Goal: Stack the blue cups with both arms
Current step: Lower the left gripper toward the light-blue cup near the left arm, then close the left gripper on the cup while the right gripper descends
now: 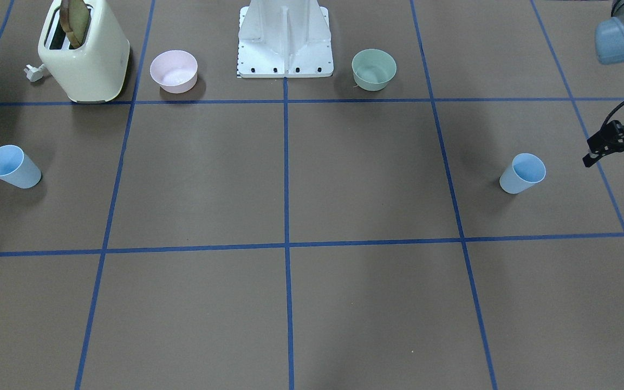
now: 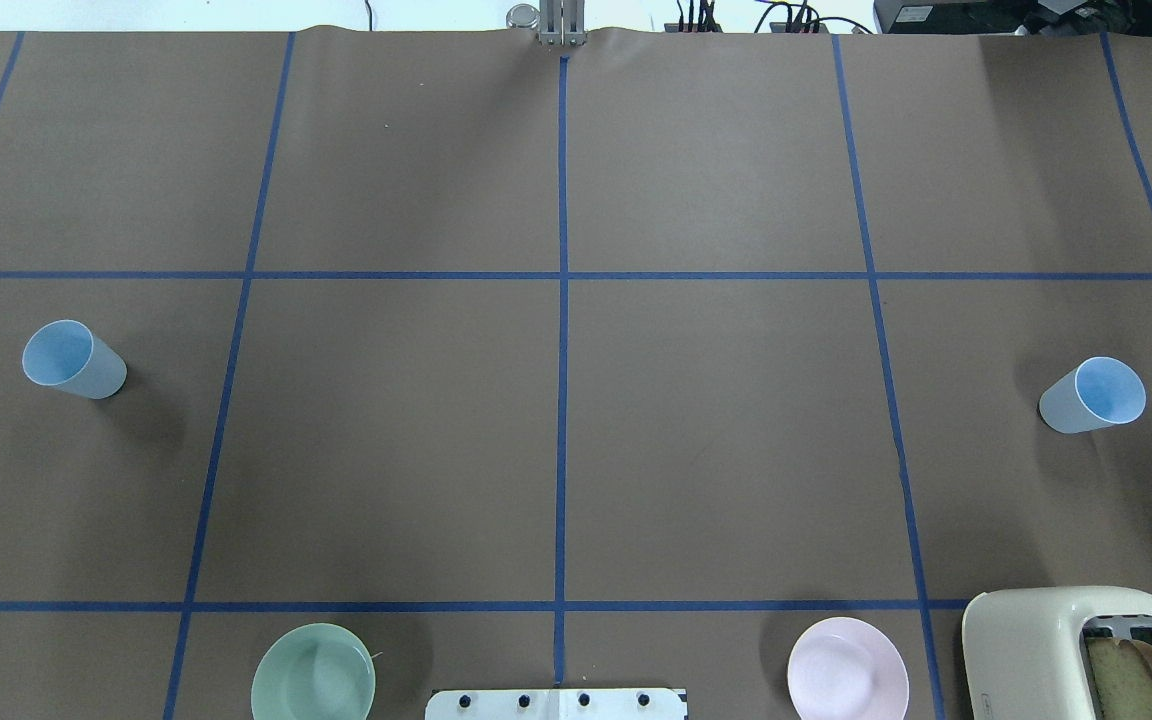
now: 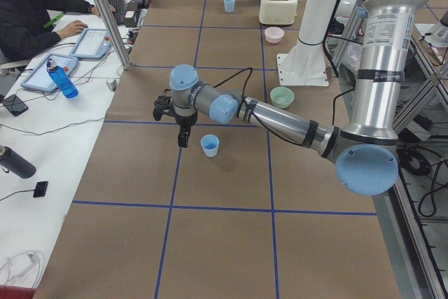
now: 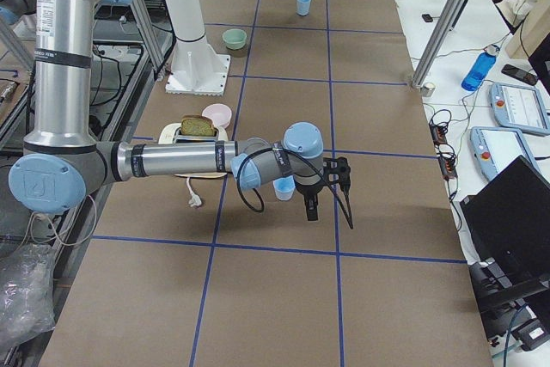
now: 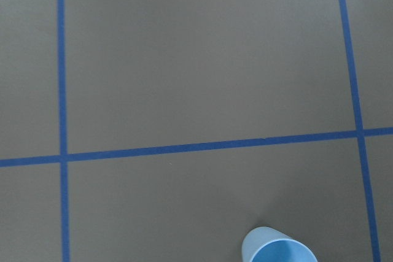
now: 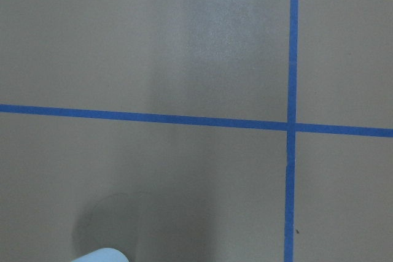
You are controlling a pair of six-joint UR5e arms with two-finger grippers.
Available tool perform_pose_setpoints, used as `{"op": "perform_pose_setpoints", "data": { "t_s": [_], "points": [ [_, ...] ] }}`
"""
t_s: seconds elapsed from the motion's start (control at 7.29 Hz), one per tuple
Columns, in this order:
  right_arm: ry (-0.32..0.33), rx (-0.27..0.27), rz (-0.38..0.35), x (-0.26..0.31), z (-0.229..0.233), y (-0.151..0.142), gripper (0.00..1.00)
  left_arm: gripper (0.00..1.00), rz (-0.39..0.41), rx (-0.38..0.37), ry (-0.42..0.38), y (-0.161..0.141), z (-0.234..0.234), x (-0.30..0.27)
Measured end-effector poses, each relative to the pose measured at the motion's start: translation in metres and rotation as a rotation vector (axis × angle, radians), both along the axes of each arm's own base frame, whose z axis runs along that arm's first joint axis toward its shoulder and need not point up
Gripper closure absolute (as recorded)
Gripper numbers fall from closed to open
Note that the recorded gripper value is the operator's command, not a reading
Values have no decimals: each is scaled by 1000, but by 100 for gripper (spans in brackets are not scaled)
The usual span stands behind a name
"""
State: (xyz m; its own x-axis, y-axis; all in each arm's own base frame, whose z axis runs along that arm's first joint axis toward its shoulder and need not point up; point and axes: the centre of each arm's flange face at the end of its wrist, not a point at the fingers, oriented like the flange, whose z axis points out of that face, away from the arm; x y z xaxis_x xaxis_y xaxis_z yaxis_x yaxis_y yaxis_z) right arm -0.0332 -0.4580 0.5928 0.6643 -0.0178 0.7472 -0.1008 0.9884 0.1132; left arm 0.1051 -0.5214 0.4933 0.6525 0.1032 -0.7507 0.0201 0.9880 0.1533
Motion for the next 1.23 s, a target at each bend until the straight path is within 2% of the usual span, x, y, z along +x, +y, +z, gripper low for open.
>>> {"op": "perform_pose_setpoints", "data": {
  "t_s": [0.41, 0.96, 1.23],
  "points": [
    [-15, -12, 5, -9, 2, 13, 0, 3, 6, 14, 31, 18, 44, 32],
    [-18, -24, -14, -12, 5, 50, 0, 3, 2, 17, 22, 39, 61, 60],
    [-19, -20, -16, -12, 5, 55, 0, 3, 10, 14, 7, 45, 63, 75]
  ]
}}
